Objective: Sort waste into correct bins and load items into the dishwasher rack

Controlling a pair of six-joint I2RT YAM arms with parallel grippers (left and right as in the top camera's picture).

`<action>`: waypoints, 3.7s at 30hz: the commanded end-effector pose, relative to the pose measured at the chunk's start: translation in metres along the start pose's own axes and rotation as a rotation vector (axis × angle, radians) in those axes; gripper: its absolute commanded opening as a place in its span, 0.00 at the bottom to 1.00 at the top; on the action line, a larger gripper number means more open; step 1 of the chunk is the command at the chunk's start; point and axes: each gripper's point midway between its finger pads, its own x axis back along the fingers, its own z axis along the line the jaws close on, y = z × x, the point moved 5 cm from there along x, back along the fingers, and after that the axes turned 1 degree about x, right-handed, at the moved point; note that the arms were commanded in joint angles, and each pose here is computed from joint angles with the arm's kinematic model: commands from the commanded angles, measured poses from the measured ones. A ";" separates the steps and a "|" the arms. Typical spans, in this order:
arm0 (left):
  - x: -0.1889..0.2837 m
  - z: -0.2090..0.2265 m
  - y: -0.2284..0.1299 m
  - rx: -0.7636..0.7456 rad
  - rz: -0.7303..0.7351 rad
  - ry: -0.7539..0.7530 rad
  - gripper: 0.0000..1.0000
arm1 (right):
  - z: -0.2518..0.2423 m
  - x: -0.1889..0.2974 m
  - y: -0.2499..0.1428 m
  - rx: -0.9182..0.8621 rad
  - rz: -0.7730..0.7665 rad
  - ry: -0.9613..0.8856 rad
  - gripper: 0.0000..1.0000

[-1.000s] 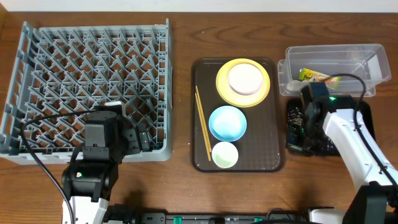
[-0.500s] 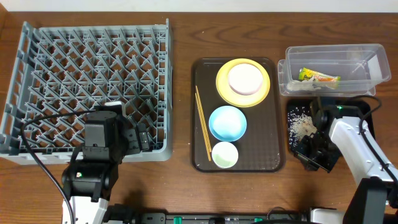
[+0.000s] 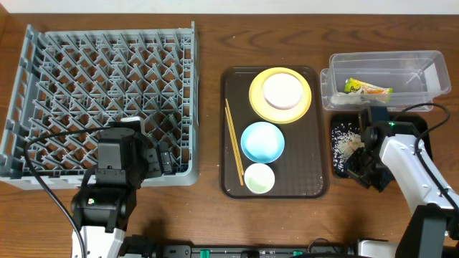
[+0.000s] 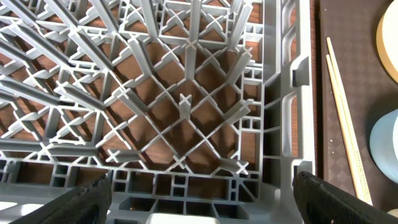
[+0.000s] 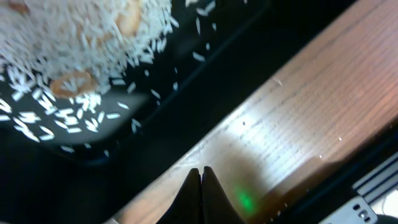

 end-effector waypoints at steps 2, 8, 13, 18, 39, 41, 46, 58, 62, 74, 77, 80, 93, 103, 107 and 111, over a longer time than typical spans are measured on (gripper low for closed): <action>0.004 0.001 0.006 0.019 -0.020 0.004 0.95 | -0.006 -0.002 0.005 -0.026 -0.030 -0.039 0.01; 0.004 0.001 0.006 0.019 -0.020 0.005 0.95 | -0.012 -0.002 -0.004 -0.015 0.014 -0.069 0.01; 0.004 0.001 0.006 0.019 -0.020 0.005 0.95 | -0.014 -0.002 -0.006 -0.012 0.028 -0.076 0.01; 0.004 0.001 0.006 0.019 -0.020 0.005 0.95 | -0.010 -0.014 -0.004 -0.019 -0.007 -0.060 0.01; 0.004 0.001 0.006 0.019 -0.020 0.005 0.95 | -0.002 -0.023 0.025 -0.064 -0.202 -0.039 0.01; 0.004 0.001 0.006 0.019 -0.020 0.004 0.95 | 0.000 -0.022 0.028 -0.070 -0.222 -0.030 0.01; 0.004 0.001 0.006 0.019 -0.020 0.005 0.95 | -0.001 -0.020 0.036 -0.082 -0.274 -0.045 0.01; 0.004 0.001 0.006 0.019 -0.020 0.005 0.95 | 0.007 -0.015 0.052 -0.115 -0.365 -0.007 0.01; 0.004 0.001 0.006 0.019 -0.020 0.005 0.95 | 0.007 -0.015 0.053 -0.116 -0.367 -0.008 0.02; 0.004 0.001 0.006 0.019 -0.020 0.005 0.95 | 0.000 -0.011 0.062 -0.131 -0.445 -0.062 0.03; 0.004 0.001 0.006 0.019 -0.020 0.005 0.95 | 0.003 -0.010 0.065 -0.138 -0.459 -0.049 0.04; 0.004 0.001 0.006 0.019 -0.020 0.005 0.95 | 0.003 -0.009 0.067 -0.142 -0.468 -0.045 0.05; 0.004 0.001 0.006 0.019 -0.020 0.005 0.95 | 0.009 -0.006 0.071 -0.083 -0.484 -0.022 0.07; 0.004 0.001 0.006 0.019 -0.020 0.005 0.95 | 0.059 0.043 0.048 0.301 -0.346 0.414 0.14; 0.004 0.001 0.006 0.019 -0.020 0.005 0.95 | 0.087 0.090 0.035 0.510 -0.422 0.711 0.33; 0.004 0.001 0.006 0.019 -0.020 0.005 0.95 | 0.100 0.106 0.020 0.624 -0.456 0.790 0.51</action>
